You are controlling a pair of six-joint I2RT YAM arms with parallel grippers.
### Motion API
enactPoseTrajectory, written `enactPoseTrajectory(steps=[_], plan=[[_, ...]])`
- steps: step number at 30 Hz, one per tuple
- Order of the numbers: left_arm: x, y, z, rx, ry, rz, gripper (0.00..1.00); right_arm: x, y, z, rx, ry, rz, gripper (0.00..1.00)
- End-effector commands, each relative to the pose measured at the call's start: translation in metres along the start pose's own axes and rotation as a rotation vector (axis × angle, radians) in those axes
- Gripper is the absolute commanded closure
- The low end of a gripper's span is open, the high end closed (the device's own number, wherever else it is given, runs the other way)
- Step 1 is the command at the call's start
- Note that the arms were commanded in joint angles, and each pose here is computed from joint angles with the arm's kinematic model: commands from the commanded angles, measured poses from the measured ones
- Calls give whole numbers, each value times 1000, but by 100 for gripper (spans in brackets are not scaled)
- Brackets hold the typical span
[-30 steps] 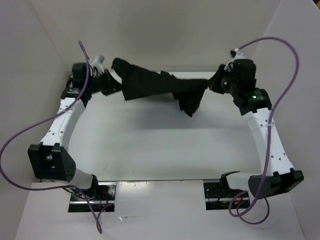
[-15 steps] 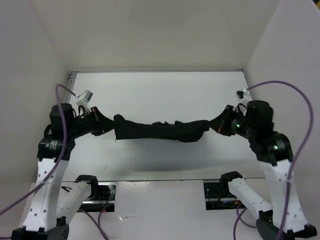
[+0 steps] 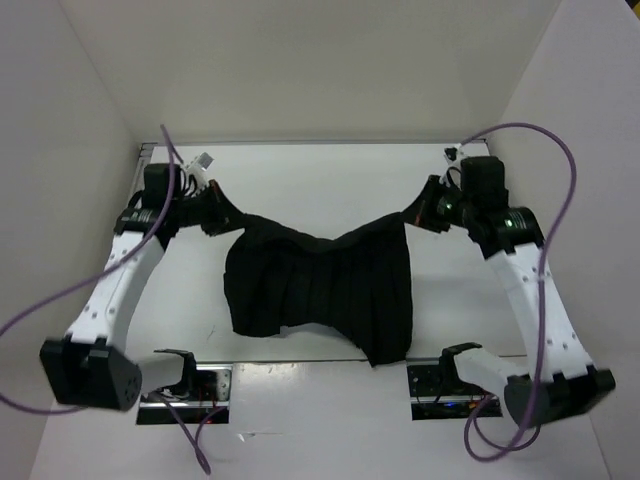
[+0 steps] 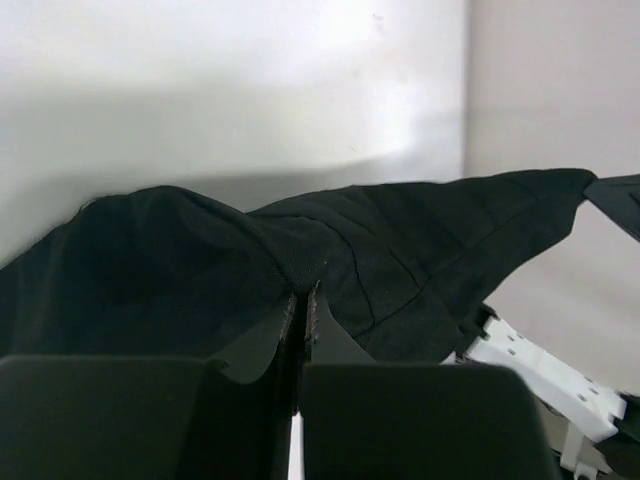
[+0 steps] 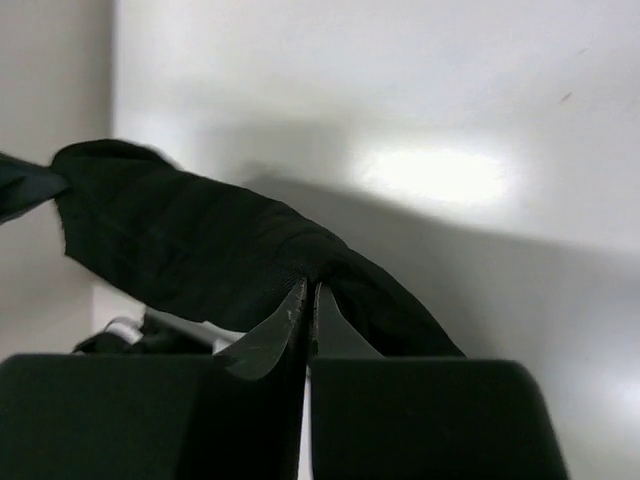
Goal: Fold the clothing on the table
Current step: Flatten the skirt out
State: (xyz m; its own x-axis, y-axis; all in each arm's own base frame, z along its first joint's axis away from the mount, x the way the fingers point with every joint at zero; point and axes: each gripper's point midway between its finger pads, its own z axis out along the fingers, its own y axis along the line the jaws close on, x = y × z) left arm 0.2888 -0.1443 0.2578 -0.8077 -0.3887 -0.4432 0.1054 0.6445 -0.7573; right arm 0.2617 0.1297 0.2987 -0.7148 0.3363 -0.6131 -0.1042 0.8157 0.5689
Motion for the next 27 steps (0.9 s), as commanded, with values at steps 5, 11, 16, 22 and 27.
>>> enactPoseTrajectory(steps=[5,11,16,22,27], plan=[[-149,-26,38,49,-145,189,96,-168,-30,29,216,-357,-119,100],[-219,-100,-2,183,-294,345,92,-252,25,-51,182,-685,-213,100],[-193,-86,-5,163,-283,323,85,-215,6,-41,186,-611,-214,100],[-70,38,65,24,-22,50,83,-48,-59,61,77,-101,-37,100],[57,114,79,-119,202,-126,86,114,-79,62,28,319,207,100]])
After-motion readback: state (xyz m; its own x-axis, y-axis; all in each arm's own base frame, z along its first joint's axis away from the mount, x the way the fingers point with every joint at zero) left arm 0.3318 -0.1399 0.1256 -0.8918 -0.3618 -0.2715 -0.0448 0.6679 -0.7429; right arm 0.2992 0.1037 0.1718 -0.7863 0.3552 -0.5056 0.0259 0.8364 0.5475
